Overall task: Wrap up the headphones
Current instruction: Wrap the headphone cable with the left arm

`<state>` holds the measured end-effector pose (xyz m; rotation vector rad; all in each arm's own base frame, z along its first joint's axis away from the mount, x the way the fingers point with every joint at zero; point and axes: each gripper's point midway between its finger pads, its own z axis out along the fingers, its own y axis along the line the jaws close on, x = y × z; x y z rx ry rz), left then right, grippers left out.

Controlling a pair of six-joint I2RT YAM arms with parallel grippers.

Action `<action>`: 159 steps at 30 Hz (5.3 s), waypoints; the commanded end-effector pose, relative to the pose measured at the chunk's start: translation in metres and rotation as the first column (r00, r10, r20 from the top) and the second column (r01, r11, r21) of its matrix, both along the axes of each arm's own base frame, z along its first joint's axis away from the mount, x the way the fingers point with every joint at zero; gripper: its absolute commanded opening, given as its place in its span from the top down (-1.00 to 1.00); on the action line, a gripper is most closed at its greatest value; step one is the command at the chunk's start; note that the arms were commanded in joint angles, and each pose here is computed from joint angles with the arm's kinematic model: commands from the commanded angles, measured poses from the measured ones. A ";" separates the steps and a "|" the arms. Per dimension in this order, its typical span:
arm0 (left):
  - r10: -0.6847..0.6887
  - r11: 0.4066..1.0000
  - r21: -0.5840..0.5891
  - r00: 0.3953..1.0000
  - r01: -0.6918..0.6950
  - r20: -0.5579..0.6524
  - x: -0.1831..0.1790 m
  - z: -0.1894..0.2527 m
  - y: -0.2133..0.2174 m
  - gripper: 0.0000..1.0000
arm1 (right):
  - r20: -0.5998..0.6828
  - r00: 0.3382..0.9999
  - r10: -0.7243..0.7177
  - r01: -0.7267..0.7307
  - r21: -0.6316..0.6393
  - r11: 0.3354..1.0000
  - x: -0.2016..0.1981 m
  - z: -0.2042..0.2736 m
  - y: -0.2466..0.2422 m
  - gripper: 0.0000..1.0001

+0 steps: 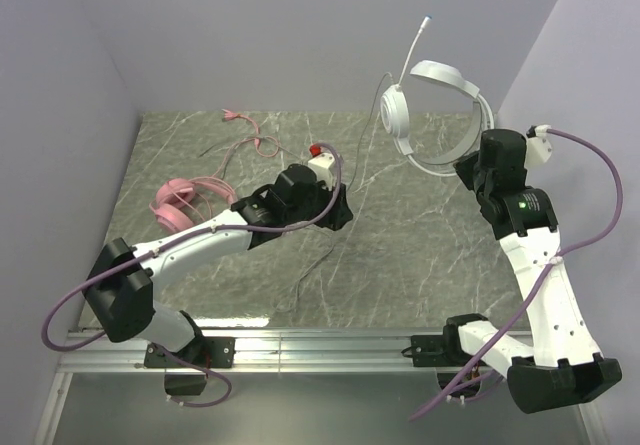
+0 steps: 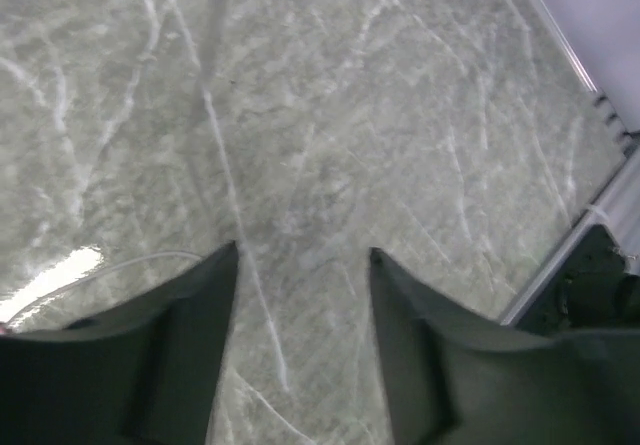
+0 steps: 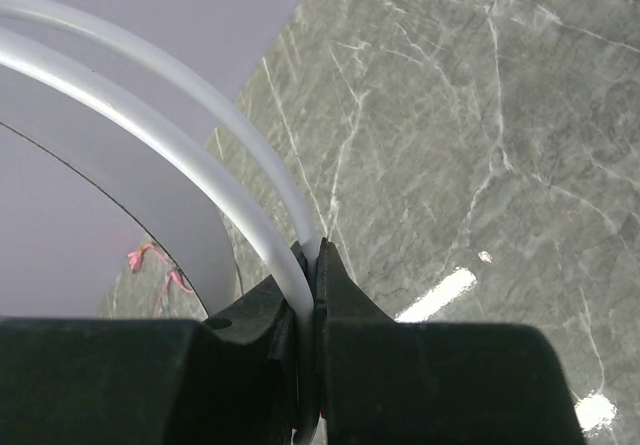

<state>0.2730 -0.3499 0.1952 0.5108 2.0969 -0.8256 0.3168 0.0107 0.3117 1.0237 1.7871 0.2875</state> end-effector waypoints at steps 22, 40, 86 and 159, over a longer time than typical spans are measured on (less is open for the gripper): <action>0.151 0.970 -0.227 0.945 -0.085 0.291 0.137 0.056 -0.038 -0.61 | 0.162 0.986 0.050 -0.075 0.151 0.986 -0.009 0.041 0.022 1.00; -0.109 0.941 -0.295 0.974 0.165 0.198 0.084 0.021 -0.074 0.51 | 0.140 0.989 -0.047 0.011 0.248 0.969 0.010 0.041 0.020 1.00; -0.236 0.957 0.213 0.954 0.196 0.183 -0.008 0.036 -0.058 0.67 | -0.068 0.950 -0.306 0.298 -0.109 0.948 0.047 -0.028 -0.021 1.00; -0.499 0.782 0.601 0.414 -0.165 0.762 0.049 0.197 0.043 0.99 | -0.197 0.933 0.301 -0.359 -0.472 0.805 0.018 -0.080 0.042 1.00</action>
